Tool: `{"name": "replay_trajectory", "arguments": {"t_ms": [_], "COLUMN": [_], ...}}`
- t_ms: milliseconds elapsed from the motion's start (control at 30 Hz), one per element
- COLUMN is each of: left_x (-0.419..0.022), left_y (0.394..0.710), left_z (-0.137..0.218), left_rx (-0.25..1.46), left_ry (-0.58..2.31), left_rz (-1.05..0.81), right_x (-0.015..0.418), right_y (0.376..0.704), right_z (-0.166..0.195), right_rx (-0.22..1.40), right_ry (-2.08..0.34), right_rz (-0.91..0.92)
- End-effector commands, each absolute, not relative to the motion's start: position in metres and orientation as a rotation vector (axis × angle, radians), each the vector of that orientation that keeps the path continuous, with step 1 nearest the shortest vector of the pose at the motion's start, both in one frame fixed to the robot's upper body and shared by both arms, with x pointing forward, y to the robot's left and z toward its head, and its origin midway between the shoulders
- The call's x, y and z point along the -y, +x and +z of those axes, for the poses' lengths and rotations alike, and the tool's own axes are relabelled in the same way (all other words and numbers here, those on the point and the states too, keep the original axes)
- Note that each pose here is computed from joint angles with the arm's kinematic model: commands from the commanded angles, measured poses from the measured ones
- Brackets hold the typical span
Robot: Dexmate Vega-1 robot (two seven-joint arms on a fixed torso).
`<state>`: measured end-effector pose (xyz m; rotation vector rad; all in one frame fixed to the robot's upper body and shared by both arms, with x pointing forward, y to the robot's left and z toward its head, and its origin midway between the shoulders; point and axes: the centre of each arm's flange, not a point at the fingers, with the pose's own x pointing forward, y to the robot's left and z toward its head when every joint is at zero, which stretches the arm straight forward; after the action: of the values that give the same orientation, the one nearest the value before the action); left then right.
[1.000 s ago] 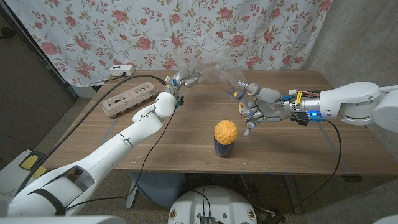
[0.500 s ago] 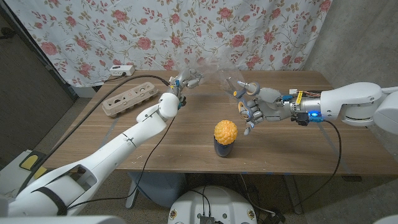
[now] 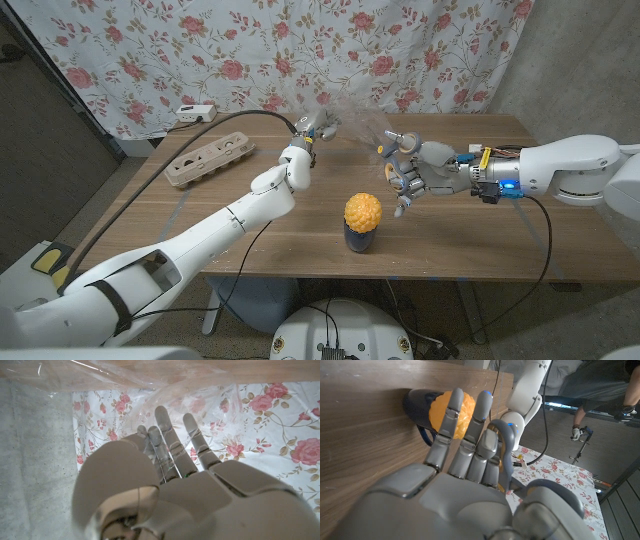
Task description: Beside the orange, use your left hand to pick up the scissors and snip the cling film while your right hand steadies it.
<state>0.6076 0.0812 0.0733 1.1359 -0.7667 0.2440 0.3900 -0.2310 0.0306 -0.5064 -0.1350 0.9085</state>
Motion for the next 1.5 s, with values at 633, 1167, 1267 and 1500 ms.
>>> {"name": "replay_trajectory", "arguments": {"t_ms": [633, 1167, 1267, 1500], "left_x": [-0.035, -0.051, -0.05, -0.049], "left_y": [0.606, 0.599, 0.598, 0.596], "left_z": [0.063, 0.061, 0.061, 0.06], "left_rx": [0.797, 0.798, 0.795, 0.796], "left_ry": [1.426, 1.418, 1.43, 1.435], "left_rz": [0.307, 0.315, 0.309, 0.301], "right_x": [0.241, 0.232, 0.231, 0.23], "right_y": [0.385, 0.391, 0.39, 0.391], "right_z": [0.041, 0.034, 0.035, 0.035], "right_rx": [0.229, 0.173, 0.175, 0.171], "right_ry": [-0.658, -0.661, -0.679, -0.708], "right_rz": [0.695, 0.671, 0.652, 0.63]}}
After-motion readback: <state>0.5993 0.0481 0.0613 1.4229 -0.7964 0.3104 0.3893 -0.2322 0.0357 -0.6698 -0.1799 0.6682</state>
